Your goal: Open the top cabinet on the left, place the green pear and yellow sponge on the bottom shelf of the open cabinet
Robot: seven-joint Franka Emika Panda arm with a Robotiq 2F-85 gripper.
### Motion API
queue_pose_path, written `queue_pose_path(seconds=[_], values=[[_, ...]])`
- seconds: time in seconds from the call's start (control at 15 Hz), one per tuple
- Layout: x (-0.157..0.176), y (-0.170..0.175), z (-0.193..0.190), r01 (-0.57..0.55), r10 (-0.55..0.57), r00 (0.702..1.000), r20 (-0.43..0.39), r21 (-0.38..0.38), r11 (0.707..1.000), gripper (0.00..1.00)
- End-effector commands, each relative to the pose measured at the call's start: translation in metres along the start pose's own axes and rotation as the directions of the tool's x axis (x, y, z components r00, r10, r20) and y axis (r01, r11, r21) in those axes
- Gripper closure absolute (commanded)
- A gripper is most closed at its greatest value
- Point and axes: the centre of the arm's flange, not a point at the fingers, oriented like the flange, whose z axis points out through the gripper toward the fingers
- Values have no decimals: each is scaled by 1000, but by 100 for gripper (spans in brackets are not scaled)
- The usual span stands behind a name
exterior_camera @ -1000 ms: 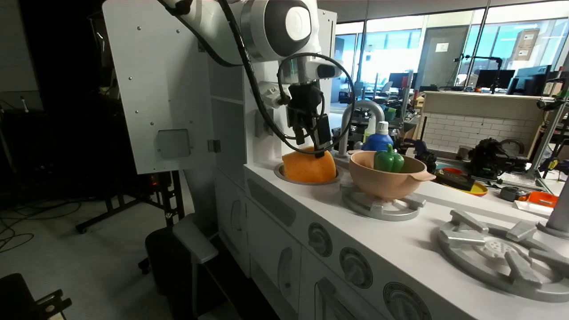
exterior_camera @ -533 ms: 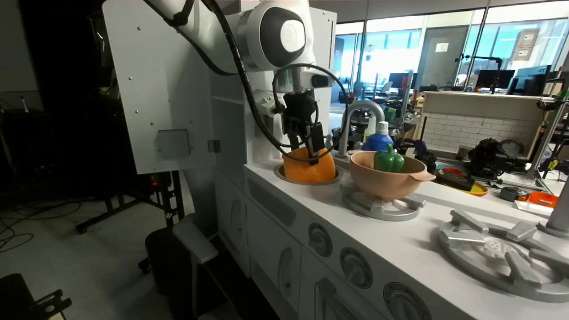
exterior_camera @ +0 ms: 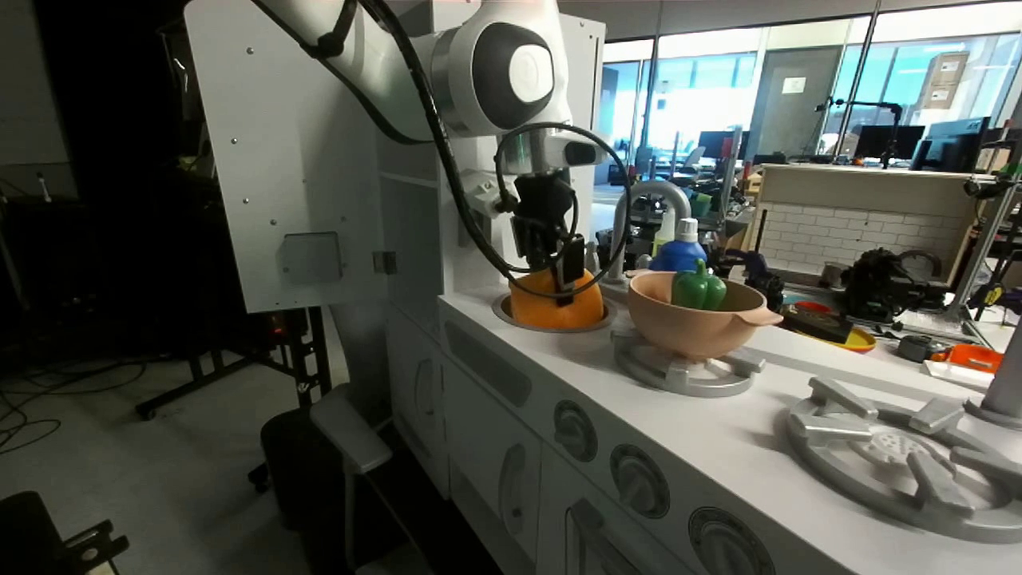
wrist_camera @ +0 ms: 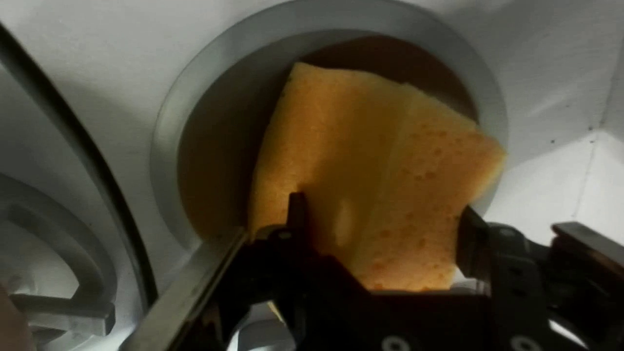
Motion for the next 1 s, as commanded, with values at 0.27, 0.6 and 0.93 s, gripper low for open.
queue_pose_path(seconds=[0.27,0.6,0.93], values=[[5,3,0,85,-85,996,-3,-28,996,91],[1,8,-27,185,-185,983,-1,-27,982,97],[-10,13,-83,337,-337,942,-5,3,942,97]])
